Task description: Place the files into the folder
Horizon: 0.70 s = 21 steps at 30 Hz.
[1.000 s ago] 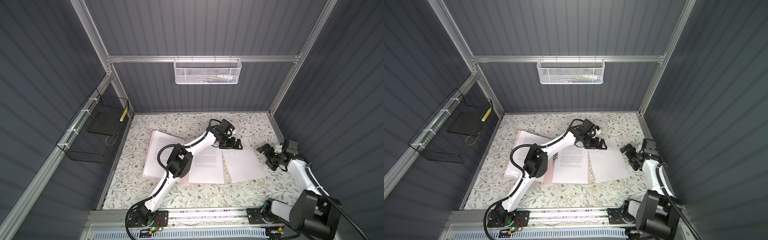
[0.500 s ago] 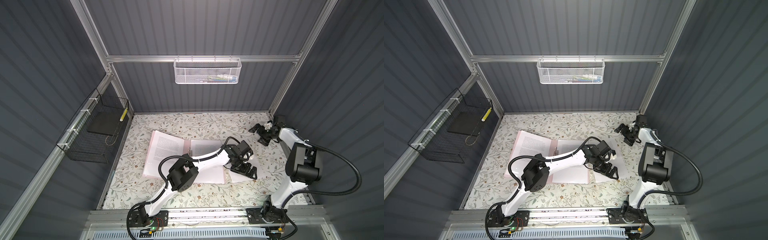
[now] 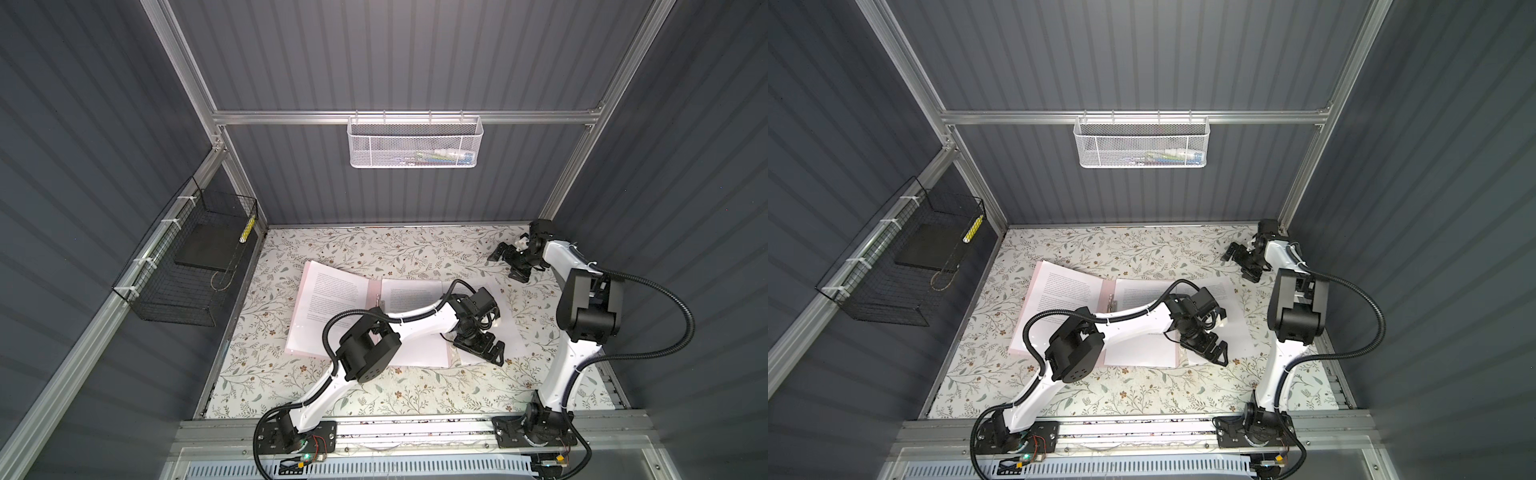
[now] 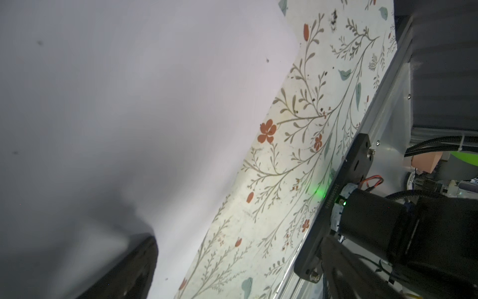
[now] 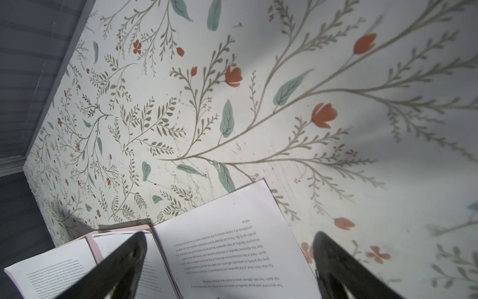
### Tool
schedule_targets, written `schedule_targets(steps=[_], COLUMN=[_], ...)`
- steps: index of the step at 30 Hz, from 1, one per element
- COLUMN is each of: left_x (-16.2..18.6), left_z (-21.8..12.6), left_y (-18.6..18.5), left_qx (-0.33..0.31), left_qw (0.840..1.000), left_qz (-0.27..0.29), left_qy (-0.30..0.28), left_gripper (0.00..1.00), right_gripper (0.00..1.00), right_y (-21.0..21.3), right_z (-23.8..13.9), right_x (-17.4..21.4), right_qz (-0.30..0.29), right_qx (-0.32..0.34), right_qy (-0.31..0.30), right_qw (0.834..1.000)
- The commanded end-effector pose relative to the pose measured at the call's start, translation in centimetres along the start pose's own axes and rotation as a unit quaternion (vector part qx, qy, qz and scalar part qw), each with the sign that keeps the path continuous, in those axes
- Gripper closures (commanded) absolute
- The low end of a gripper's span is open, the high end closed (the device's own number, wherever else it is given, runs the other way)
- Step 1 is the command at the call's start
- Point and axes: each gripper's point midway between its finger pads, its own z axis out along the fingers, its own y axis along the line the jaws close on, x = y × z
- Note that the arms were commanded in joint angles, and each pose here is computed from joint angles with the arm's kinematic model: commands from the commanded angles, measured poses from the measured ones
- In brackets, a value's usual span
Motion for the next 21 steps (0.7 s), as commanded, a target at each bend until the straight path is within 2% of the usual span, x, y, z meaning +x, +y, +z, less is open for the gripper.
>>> schedule_targets(steps=[1,4,7,15,21], left_x=[3.8,4.7,5.2,5.0,4.8], left_z=[0.4,0.0,0.1,-0.2,-0.5], left_y=[3.9,4.9,5.6,5.2,5.3], left_qx=[-0.071,-0.09,-0.101,-0.094,-0.088], left_qw=[0.996,0.994,0.992,0.993,0.994], left_qz=[-0.012,-0.011,-0.01,-0.004,-0.006], left_qy=[0.053,0.062,0.069,0.068,0.065], left_gripper=[0.0,0.0,0.0,0.0,0.0], right_gripper=[0.01,0.01,0.01,0.01,0.01], right_y=[-0.5,-0.5,-1.2,-1.8,-2.3], right_z=[1.2,2.4,3.1,4.1,4.5], right_x=[0.4,1.1,1.9,3.6,4.6], right_qz=[-0.02,-0.042,-0.06,-0.098,-0.102], right_qx=[0.025,0.039,0.082,0.143,0.147], right_qy=[0.025,0.049,0.064,0.098,0.121], right_qw=[0.999,0.997,0.993,0.98,0.976])
